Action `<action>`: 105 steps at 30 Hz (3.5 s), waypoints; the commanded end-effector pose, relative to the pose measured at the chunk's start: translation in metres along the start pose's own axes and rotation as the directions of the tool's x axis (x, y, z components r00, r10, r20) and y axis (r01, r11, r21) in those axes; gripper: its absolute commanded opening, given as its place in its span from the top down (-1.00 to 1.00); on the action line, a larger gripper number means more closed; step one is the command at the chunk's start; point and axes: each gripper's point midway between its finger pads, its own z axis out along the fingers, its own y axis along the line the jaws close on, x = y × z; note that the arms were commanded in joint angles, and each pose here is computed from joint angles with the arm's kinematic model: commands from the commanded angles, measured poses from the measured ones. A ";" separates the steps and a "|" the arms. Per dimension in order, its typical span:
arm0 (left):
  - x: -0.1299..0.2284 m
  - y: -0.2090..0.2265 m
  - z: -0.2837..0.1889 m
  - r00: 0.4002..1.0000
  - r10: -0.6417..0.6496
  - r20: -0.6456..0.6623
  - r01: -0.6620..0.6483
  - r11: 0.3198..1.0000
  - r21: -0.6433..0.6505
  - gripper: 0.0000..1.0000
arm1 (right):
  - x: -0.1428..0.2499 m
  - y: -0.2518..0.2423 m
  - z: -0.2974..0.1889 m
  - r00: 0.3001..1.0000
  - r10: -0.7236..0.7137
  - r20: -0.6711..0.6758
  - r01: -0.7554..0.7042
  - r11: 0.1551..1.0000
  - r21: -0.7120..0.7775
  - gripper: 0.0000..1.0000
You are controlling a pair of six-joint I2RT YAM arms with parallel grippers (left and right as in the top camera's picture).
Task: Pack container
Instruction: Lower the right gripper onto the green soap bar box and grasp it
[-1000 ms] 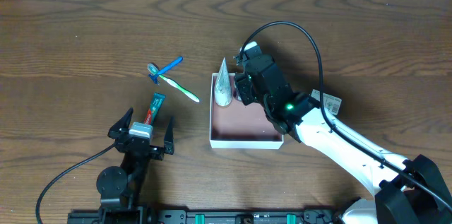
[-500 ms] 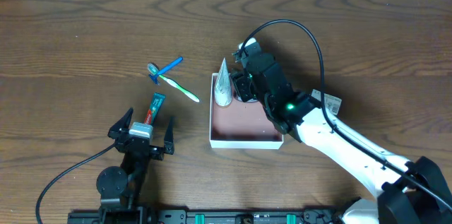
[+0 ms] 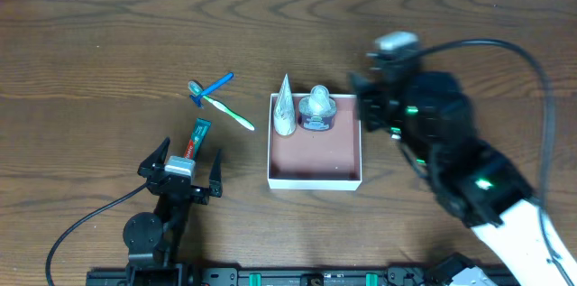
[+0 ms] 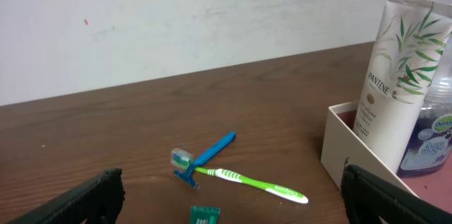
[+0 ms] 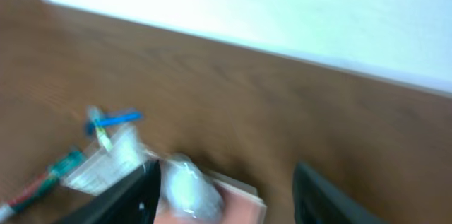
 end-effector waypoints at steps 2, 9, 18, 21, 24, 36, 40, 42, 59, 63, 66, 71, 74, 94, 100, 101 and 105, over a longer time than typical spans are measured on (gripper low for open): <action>0.016 -0.002 0.001 0.999 0.002 -0.044 -0.002 1.000 0.009 -0.96 | 0.030 -0.052 -0.001 0.974 0.203 -0.103 -0.183 0.968 0.172 -0.18; 0.016 -0.002 0.001 0.999 0.002 -0.044 -0.002 1.000 0.009 -0.96 | 0.094 -0.110 0.015 0.859 0.441 -0.262 -0.312 0.854 0.417 -0.37; 0.016 -0.002 0.001 0.999 0.002 -0.044 -0.002 1.000 0.009 -0.96 | 0.141 -0.104 0.093 0.815 0.268 -0.514 -0.169 0.958 0.232 -0.80; 0.016 -0.002 0.001 0.999 0.002 -0.044 -0.002 1.000 0.009 -0.96 | 0.155 -0.107 0.114 0.817 0.117 -0.564 -0.040 0.988 0.148 -0.91; 0.016 -0.002 0.001 0.999 0.002 -0.044 -0.002 1.000 0.009 -0.96 | 0.171 -0.110 0.128 0.792 0.005 -0.610 0.055 0.995 0.081 -0.95; 0.016 -0.002 0.001 0.999 0.002 -0.044 -0.002 1.000 0.009 -0.96 | 0.191 -0.144 0.127 0.729 -0.145 -0.669 0.189 0.982 -0.007 -0.99; 0.016 -0.002 0.001 0.999 0.002 -0.044 -0.002 1.000 0.009 -0.96 | 0.200 -0.144 0.117 0.693 -0.192 -0.695 0.189 0.979 -0.081 -0.99; 0.016 -0.002 0.001 0.999 0.002 -0.045 -0.002 1.000 0.009 -0.96 | 0.202 -0.138 0.115 0.691 -0.222 -0.688 0.174 0.975 -0.139 -0.99; 0.016 -0.002 0.001 0.999 0.002 -0.044 -0.002 1.000 0.009 -0.96 | 0.250 -0.131 0.090 0.581 -0.315 -0.751 0.139 0.947 -0.290 -0.98; 0.016 -0.002 0.001 0.999 0.002 -0.044 -0.002 1.000 0.009 -0.96 | 0.256 -0.133 0.098 0.605 -0.322 -0.728 0.162 0.945 -0.284 -0.99; 0.016 -0.002 0.001 0.999 0.002 -0.044 -0.002 1.000 0.009 -0.96 | 0.259 -0.135 0.103 0.616 -0.350 -0.705 0.192 0.935 -0.297 -0.98; 0.016 -0.002 0.001 0.999 0.002 -0.044 -0.002 1.000 0.009 -0.96 | 0.266 -0.135 0.103 0.602 -0.388 -0.697 0.221 0.921 -0.322 -0.99; 0.016 -0.002 0.001 0.999 0.002 -0.044 -0.002 1.000 0.009 -0.96 | 0.270 -0.143 0.102 0.592 -0.391 -0.705 0.244 0.920 -0.306 -0.98; 0.016 -0.002 0.001 0.999 0.002 -0.044 -0.002 1.000 0.009 -0.96 | 0.251 -0.161 0.123 0.730 -0.110 -0.674 0.101 0.993 -0.054 -0.59; 0.016 -0.002 0.001 0.999 0.002 -0.044 -0.002 1.000 0.009 -0.96 | 0.250 -0.138 0.122 0.743 0.034 -0.668 -0.097 0.994 -0.057 -0.18; 0.016 -0.002 0.001 0.999 0.002 -0.044 -0.002 1.000 0.009 -0.96 | 0.250 -0.136 0.122 0.743 0.051 -0.668 -0.115 0.992 -0.051 -0.18; 0.016 -0.002 0.001 0.999 0.002 -0.044 -0.002 1.000 0.009 -0.96 | 0.251 -0.135 0.121 0.736 0.075 -0.673 -0.135 0.990 -0.037 -0.18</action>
